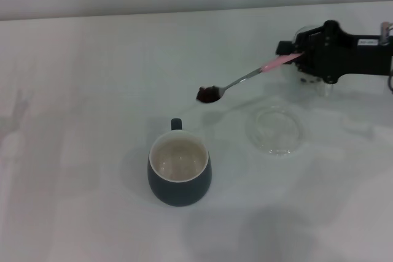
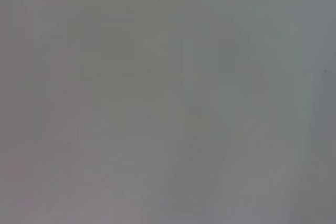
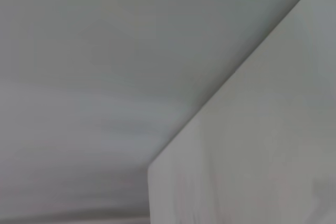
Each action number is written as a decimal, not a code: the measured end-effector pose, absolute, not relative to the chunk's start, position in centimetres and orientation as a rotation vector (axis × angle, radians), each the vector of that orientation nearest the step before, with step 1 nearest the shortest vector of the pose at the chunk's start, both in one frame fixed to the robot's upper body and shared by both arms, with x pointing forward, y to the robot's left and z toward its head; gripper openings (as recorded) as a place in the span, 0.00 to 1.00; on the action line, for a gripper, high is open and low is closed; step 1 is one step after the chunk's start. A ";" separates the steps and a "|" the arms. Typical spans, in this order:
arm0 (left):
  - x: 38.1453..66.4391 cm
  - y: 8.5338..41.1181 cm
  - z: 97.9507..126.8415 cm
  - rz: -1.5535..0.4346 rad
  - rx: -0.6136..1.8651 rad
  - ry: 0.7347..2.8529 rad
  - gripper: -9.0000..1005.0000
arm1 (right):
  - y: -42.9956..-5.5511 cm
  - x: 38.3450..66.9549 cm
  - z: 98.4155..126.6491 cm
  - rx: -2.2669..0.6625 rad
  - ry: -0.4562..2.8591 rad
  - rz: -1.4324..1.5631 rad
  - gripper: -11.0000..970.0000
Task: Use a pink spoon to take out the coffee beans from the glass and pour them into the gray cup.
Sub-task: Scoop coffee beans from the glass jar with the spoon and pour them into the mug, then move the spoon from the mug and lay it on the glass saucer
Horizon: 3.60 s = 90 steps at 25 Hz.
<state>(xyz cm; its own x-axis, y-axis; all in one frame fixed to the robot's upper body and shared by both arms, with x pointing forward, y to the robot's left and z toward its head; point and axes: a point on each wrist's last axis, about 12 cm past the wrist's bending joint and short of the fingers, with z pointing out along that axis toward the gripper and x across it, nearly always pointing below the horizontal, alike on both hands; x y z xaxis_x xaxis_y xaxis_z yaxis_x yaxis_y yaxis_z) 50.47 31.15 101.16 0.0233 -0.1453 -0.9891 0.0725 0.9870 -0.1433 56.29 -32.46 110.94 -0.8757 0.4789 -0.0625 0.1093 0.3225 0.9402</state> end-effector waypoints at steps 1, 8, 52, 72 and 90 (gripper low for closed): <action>50.5 31.1 101.1 -0.169 -0.058 1.539 0.90 | -32.0 56.3 111.0 0.506 2.274 1.570 0.24; 50.5 31.0 101.1 -0.171 -0.059 1.539 0.90 | -29.8 56.1 110.8 0.379 2.344 1.578 0.24; 51.0 30.7 101.1 -0.178 -0.073 1.552 0.89 | -25.5 57.2 112.8 -0.709 2.098 1.246 0.26; 50.8 30.4 100.9 -0.192 -0.090 1.559 0.89 | -33.4 53.5 112.7 -0.242 1.894 1.340 0.26; 51.1 30.3 100.9 -0.194 -0.088 1.569 0.90 | -37.6 52.6 108.5 -0.098 2.140 1.028 0.27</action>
